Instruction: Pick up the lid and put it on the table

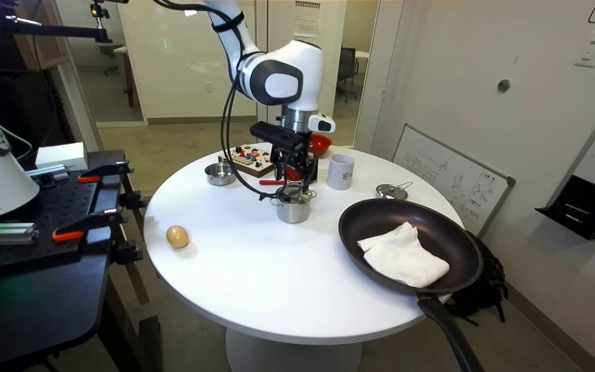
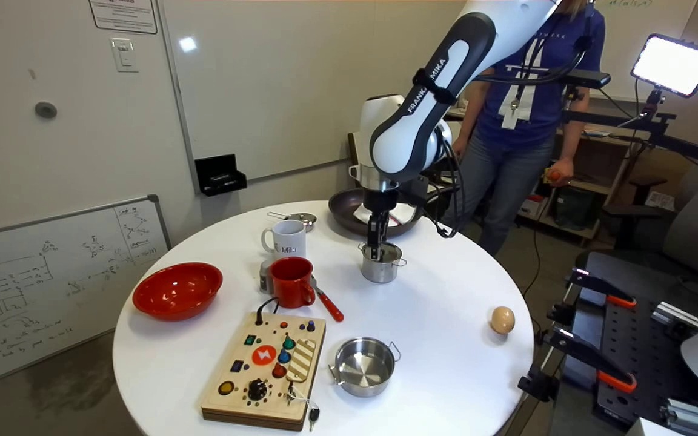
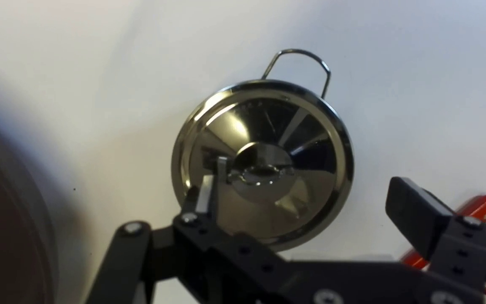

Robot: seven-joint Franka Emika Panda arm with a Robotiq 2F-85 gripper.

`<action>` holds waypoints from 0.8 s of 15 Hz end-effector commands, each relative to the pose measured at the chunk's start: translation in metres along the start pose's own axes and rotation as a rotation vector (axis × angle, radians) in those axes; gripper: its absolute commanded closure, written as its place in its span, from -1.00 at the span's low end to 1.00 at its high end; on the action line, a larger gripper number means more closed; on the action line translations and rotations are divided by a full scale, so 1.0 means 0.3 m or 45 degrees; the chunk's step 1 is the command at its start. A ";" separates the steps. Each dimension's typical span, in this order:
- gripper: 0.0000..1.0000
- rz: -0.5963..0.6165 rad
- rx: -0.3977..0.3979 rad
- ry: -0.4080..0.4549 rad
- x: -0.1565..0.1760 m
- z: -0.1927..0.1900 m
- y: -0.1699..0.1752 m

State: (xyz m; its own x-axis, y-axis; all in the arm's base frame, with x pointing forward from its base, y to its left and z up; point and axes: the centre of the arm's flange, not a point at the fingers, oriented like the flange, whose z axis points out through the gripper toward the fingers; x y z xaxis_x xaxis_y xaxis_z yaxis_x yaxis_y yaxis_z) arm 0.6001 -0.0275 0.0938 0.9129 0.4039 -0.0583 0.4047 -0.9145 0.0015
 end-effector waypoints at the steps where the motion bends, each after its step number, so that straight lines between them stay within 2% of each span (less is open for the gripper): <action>1: -1.00 0.042 0.000 0.021 0.021 0.008 0.056; 6: -1.00 0.070 0.015 0.009 0.016 0.005 0.089; 12: -1.00 0.043 0.040 -0.049 0.039 0.048 0.059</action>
State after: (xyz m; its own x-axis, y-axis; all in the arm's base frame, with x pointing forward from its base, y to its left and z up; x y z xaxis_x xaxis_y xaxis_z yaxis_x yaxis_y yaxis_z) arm 0.6064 -0.0449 0.0874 0.9254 0.3714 -0.0757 0.3718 -0.9283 -0.0085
